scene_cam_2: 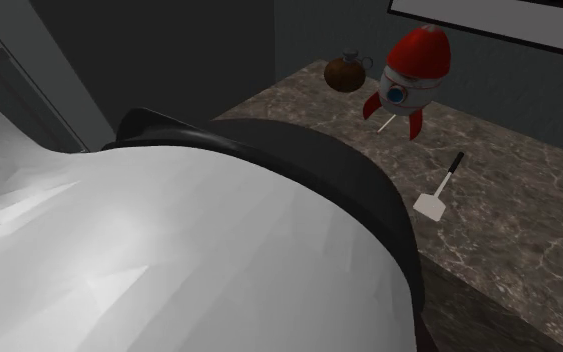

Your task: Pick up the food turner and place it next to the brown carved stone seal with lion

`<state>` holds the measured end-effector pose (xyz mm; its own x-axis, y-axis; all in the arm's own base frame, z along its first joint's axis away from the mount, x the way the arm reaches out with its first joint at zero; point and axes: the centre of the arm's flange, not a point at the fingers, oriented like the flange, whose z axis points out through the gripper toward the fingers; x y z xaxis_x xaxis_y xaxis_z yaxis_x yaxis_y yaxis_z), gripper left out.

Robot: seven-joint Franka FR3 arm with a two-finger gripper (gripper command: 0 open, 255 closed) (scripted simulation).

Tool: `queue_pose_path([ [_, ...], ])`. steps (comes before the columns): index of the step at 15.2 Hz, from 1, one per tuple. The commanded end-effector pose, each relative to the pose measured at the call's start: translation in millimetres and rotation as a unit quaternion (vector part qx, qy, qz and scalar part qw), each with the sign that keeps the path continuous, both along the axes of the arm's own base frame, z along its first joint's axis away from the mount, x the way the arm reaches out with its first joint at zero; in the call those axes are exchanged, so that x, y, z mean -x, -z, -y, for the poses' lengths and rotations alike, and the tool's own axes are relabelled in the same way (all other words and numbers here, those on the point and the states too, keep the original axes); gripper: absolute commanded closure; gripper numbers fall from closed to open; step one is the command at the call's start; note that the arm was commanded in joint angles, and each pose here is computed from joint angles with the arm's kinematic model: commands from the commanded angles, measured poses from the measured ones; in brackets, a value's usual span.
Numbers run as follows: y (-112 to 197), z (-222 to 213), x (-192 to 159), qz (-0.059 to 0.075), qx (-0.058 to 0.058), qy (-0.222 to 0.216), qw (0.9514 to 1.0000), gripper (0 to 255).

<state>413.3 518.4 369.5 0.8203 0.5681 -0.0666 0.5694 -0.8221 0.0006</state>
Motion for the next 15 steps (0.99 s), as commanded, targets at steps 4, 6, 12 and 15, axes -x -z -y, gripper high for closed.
queue_pose_path([
  [4,19.0,0.0,0.6,0.0,0.0,0.0,1.0,255],
  [6,19.0,0.0,0.6,0.0,0.0,0.0,1.0,255],
  [12,18.9,0.0,0.6,0.0,0.0,0.0,1.0,0],
  [15,18.9,0.0,0.6,0.0,0.0,0.0,1.0,0],
])
